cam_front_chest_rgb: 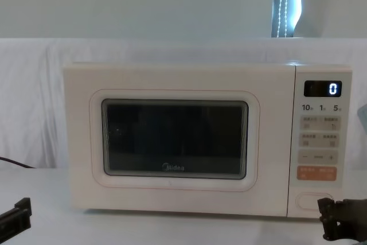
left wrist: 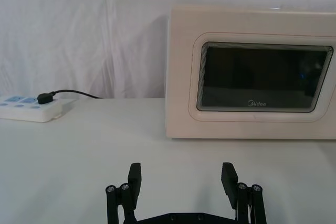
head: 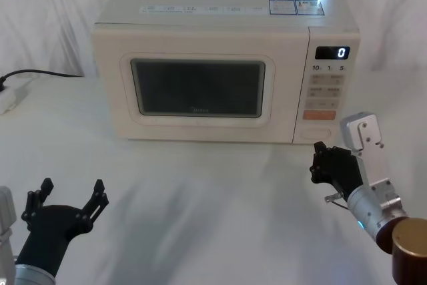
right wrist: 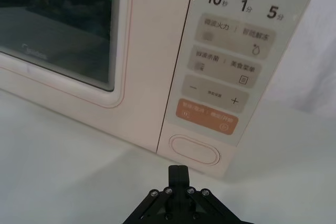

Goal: Press the button to open the microwave door with one hand; close the microwave door with the other hand.

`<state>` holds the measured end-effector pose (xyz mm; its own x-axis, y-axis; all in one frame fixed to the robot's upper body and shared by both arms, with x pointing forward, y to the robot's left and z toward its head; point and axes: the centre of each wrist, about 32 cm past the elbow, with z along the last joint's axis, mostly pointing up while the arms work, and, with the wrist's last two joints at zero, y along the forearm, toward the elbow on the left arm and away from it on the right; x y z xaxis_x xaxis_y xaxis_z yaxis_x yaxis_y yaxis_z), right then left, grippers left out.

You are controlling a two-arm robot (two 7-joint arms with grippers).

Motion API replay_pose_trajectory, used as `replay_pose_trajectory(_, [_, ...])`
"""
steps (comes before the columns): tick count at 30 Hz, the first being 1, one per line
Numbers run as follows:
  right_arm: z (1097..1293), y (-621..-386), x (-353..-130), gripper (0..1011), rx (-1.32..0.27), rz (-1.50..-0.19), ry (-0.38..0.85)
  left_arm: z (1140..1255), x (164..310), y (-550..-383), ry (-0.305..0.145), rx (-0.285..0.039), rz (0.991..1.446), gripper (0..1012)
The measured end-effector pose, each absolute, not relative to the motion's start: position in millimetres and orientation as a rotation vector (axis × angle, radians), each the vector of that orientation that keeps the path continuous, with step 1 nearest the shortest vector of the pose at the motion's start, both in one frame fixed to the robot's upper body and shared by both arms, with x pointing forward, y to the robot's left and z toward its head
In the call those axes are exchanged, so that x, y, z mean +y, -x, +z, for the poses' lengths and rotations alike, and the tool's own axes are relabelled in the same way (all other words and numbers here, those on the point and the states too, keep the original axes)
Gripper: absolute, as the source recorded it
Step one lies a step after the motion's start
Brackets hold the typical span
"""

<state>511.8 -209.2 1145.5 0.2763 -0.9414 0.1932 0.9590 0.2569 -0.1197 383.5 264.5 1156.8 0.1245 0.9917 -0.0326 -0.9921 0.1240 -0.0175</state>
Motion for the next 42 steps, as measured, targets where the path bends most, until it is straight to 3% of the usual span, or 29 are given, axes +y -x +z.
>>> replay_pose_trajectory(42, [1133.2,-557,-207,0,-0.052,-1.336,0.250,1156.8,264.5,-383.5,0.038,0.014,1.446,1001])
